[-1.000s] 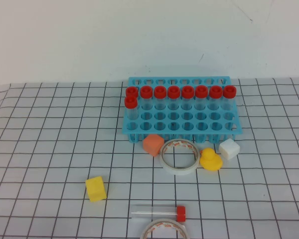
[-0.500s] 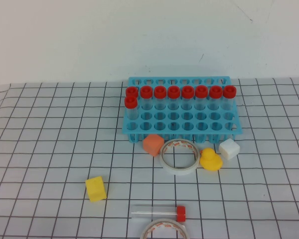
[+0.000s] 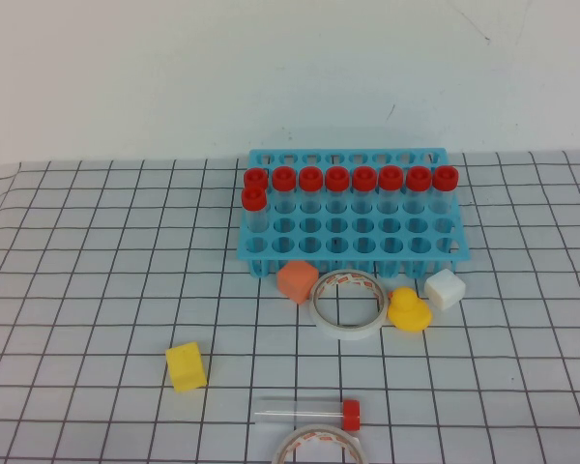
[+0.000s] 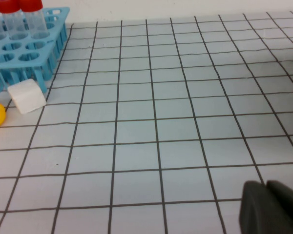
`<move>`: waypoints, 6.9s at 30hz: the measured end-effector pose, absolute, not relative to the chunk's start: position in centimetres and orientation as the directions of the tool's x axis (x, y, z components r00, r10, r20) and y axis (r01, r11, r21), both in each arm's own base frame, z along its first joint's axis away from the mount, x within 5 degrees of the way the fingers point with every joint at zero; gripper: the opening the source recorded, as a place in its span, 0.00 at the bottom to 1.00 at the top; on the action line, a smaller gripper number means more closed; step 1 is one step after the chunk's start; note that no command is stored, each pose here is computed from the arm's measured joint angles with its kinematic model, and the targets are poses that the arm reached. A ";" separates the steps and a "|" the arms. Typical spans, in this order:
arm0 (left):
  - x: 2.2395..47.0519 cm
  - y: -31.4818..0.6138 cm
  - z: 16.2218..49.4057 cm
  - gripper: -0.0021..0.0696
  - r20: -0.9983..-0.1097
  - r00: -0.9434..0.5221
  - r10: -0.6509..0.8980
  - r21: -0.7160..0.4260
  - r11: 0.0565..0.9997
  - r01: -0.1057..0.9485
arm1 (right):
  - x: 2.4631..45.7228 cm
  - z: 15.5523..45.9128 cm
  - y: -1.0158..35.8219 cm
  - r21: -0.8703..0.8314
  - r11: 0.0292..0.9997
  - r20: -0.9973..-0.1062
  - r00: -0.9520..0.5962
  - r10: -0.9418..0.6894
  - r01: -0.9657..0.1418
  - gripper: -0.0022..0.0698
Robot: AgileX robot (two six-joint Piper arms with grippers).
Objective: Place the test tubes
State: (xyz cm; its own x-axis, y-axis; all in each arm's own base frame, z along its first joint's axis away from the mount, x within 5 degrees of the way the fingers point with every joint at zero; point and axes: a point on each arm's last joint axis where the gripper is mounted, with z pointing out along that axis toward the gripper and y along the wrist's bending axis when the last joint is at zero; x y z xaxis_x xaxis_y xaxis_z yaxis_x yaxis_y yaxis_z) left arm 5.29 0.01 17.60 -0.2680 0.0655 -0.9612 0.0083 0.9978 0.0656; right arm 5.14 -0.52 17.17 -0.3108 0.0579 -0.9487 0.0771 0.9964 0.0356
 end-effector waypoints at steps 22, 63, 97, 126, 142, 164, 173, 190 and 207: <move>5.3 0.0 17.6 0.03 -0.961 -0.268 0.065 0.066 0.998 0.008 | 5.1 17.2 -0.5 0.034 0.996 -0.949 -0.311 0.057 0.077 0.03; 9.3 -5.6 31.5 0.03 -0.930 -0.313 0.193 -0.058 0.763 0.644 | 5.1 17.8 2.4 0.707 0.707 -0.672 -0.337 0.659 -0.028 0.03; 27.6 -19.5 25.1 0.64 -0.284 0.147 0.948 0.178 -0.098 0.979 | 5.1 17.7 2.5 0.692 0.721 -0.685 -0.348 0.640 -0.037 0.03; 30.4 -21.1 16.2 0.64 -0.163 0.112 0.980 0.088 -0.099 0.991 | 5.1 17.7 2.5 0.678 0.733 -0.698 -0.349 0.625 -0.043 0.03; 29.6 -19.4 22.9 0.32 -0.182 -0.107 0.977 0.230 0.148 0.962 | 5.1 17.8 2.5 0.679 0.732 -0.699 -0.346 0.626 -0.046 0.03; 21.8 -18.9 25.1 0.32 -0.894 -0.308 0.326 -0.122 0.484 0.866 | 5.3 22.3 4.3 0.403 0.792 -0.912 -0.131 0.388 -0.458 0.04; 21.2 -19.7 26.3 0.32 -0.922 -0.261 0.287 -0.143 0.375 0.916 | 9.8 26.7 5.9 0.304 0.737 -0.950 -0.246 0.191 -0.604 0.55; 21.6 -20.6 29.1 0.32 -0.956 -0.188 0.224 -0.114 0.305 0.945 | 19.6 32.8 10.8 0.298 0.329 -0.954 -0.295 0.061 -0.896 0.76; 21.6 -20.6 29.1 0.32 -0.956 -0.187 0.225 -0.113 0.303 0.946 | 21.2 31.6 14.1 0.269 0.390 -0.952 -0.304 -0.030 -0.881 0.39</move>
State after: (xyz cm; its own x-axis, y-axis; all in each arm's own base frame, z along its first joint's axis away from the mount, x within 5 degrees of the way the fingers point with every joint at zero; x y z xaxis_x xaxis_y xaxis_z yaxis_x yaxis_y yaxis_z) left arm 21.57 -20.57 29.08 -0.1865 0.2255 -0.9562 0.9464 0.3026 -0.1133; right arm 21.23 14.09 31.60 -0.3036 -0.0300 -0.9523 -0.8809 0.3898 0.2685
